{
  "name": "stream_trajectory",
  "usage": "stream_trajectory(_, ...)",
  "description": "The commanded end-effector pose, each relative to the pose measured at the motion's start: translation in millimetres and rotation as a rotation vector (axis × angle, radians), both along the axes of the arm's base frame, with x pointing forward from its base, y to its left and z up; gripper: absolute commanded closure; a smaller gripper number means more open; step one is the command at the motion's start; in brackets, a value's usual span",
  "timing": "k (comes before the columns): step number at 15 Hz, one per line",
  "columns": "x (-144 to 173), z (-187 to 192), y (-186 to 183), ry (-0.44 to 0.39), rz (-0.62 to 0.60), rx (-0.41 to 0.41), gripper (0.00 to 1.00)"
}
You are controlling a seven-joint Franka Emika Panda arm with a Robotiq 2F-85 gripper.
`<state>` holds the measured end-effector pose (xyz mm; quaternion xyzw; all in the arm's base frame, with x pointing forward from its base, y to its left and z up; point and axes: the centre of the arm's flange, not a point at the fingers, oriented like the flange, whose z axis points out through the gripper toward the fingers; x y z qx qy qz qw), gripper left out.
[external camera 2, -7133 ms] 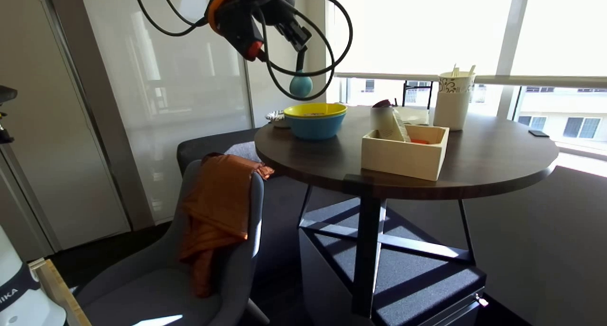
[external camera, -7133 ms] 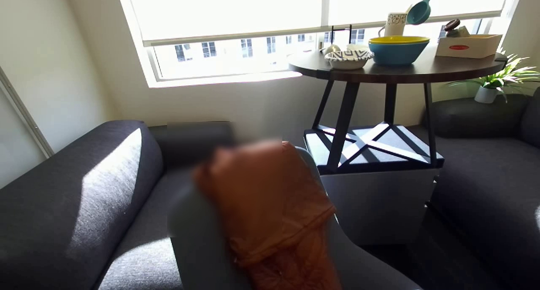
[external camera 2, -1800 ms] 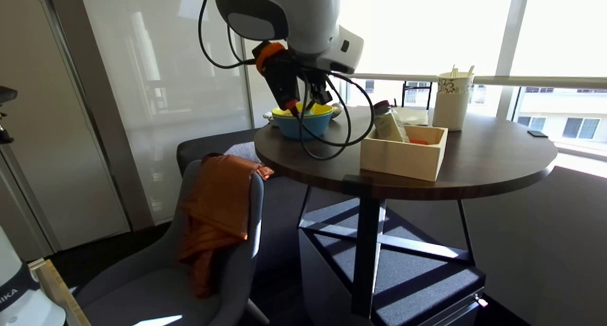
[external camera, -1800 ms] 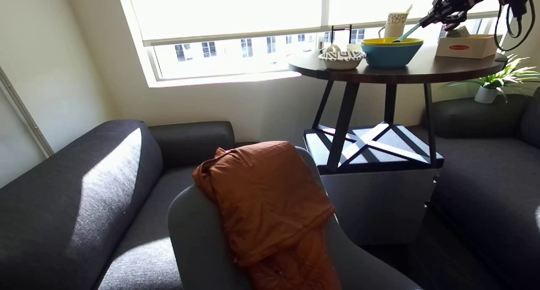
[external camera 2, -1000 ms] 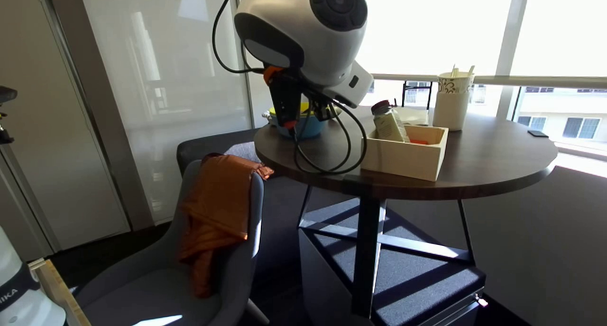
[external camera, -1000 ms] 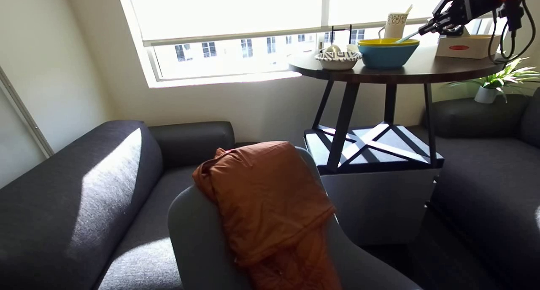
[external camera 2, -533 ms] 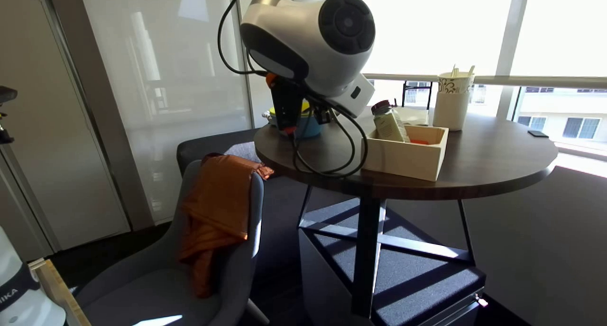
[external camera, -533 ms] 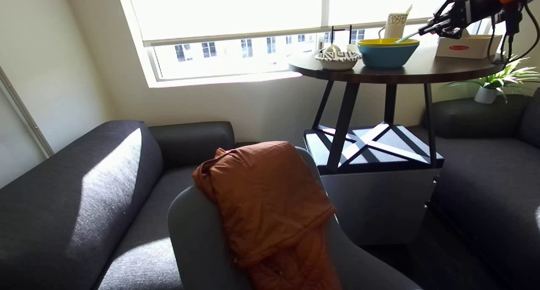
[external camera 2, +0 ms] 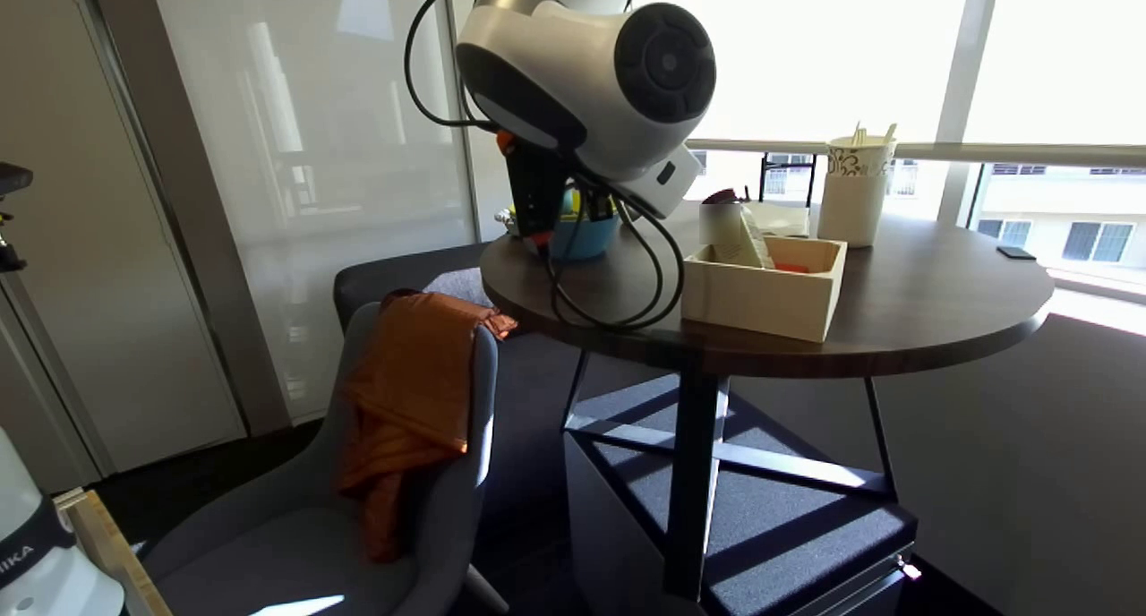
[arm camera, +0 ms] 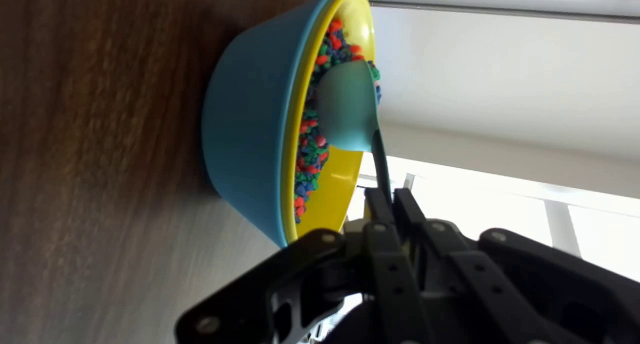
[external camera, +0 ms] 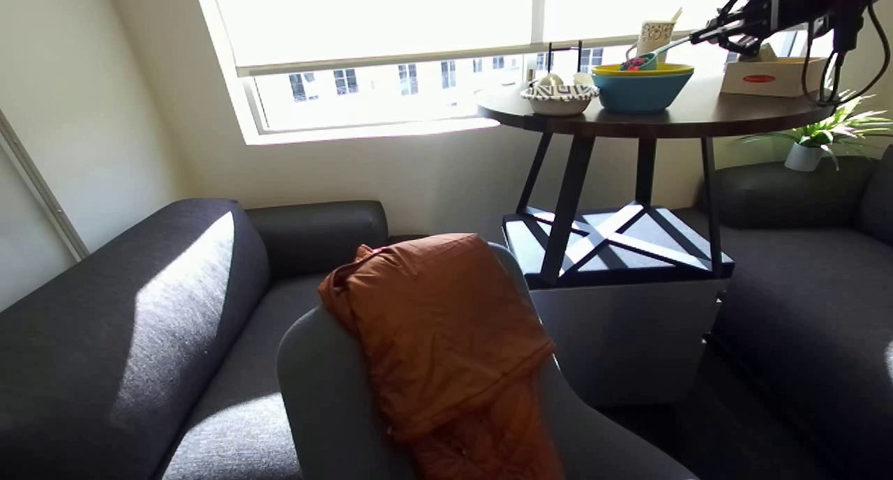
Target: Use the blue serving spoon to take cereal from the yellow plate, then add it to the white plate
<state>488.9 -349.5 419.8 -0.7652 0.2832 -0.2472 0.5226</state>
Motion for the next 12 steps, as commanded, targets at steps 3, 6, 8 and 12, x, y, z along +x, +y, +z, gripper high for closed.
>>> stream_trajectory(3, 3.2, 12.5, -3.5, -0.075, 0.002, 0.067, 0.98)
stream_trajectory(6, 3.9, 19.8, -1.8, -0.119, -0.028, 0.096, 0.98)
stream_trajectory(8, 5.3, 24.5, 0.2, -0.149, -0.041, 0.118, 0.98)
stream_trajectory(12, 12.2, 31.1, 15.7, -0.188, -0.028, 0.146, 0.98)
